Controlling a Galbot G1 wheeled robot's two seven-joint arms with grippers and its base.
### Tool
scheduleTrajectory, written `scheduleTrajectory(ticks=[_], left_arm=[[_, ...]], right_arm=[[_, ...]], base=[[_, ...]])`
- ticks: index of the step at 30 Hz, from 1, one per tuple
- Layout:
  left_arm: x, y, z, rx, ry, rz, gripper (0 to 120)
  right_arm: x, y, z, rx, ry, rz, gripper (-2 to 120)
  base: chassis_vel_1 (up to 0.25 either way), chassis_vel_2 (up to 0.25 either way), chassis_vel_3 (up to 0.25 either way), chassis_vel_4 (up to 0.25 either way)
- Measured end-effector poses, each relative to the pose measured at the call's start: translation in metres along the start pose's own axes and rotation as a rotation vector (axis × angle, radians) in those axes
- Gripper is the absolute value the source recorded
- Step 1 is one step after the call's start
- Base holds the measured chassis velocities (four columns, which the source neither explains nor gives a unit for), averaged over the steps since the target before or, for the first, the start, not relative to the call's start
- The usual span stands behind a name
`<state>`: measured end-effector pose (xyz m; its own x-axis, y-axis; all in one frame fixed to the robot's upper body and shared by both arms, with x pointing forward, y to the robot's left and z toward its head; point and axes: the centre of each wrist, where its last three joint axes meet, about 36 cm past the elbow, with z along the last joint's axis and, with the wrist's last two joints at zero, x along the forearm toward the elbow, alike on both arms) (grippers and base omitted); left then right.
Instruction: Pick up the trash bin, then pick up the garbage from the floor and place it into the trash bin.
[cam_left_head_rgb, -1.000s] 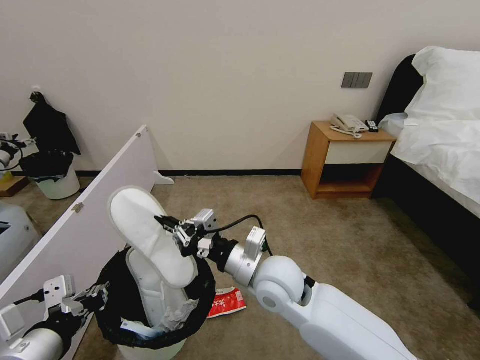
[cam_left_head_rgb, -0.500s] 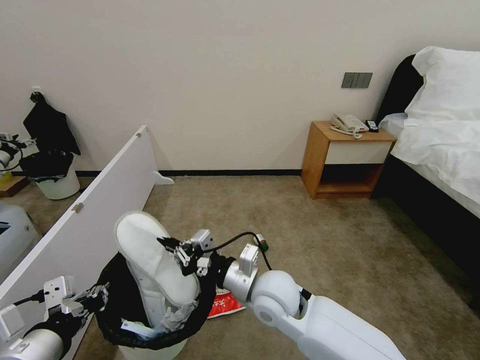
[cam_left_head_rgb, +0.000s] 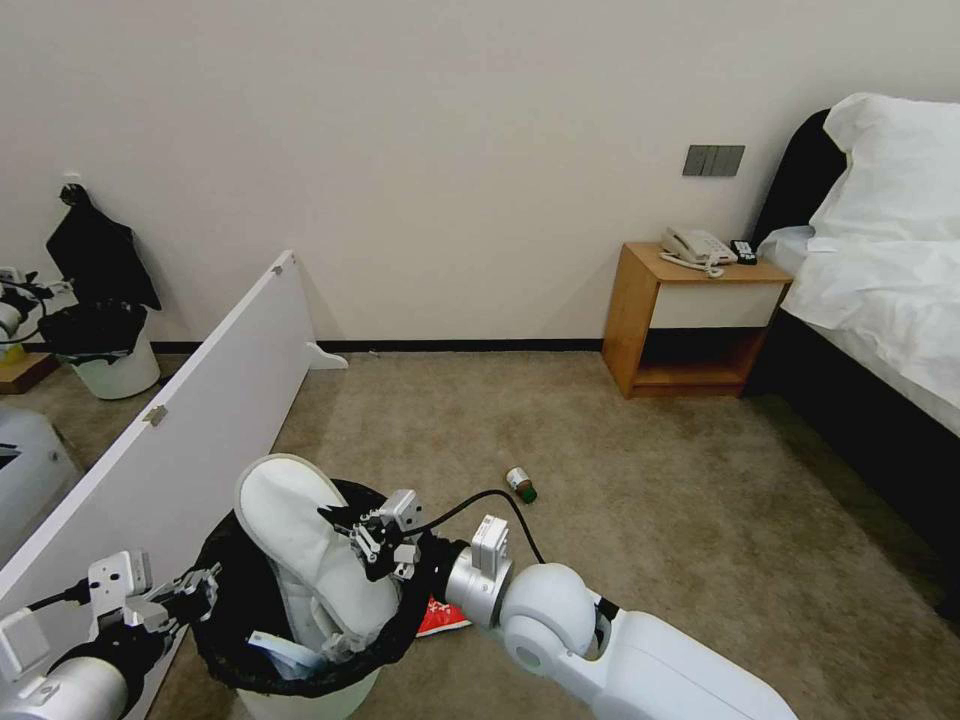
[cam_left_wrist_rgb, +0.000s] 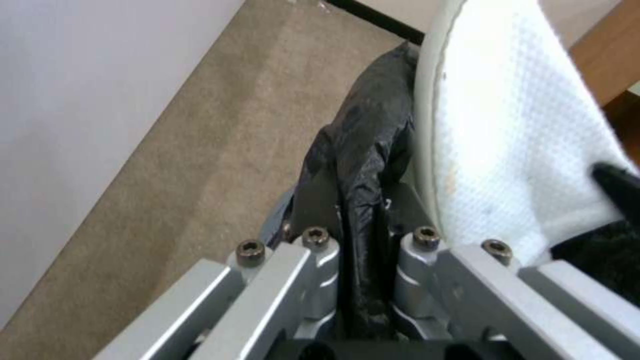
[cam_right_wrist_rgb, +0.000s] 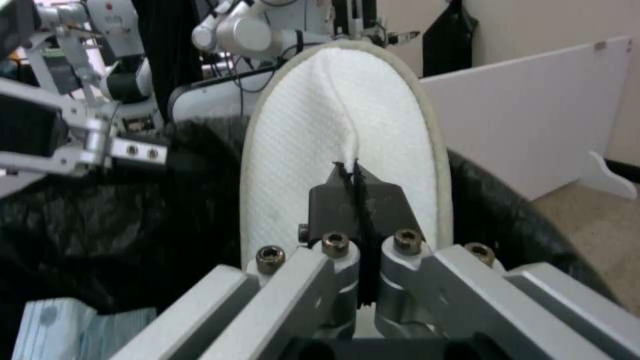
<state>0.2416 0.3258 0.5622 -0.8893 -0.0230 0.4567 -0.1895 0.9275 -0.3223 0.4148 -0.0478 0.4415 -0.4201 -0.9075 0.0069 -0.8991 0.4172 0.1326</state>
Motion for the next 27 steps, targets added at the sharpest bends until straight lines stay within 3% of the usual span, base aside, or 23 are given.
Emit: scheduleTrajectory(ticks=[27], left_arm=[[0.0,0.0,-0.001,0.0,-0.003,0.003,5]], right_arm=[[-0.004,0.011,0.012,-0.042,0.1,0.006,0]], base=[[0.0,0.0,0.0,0.0]])
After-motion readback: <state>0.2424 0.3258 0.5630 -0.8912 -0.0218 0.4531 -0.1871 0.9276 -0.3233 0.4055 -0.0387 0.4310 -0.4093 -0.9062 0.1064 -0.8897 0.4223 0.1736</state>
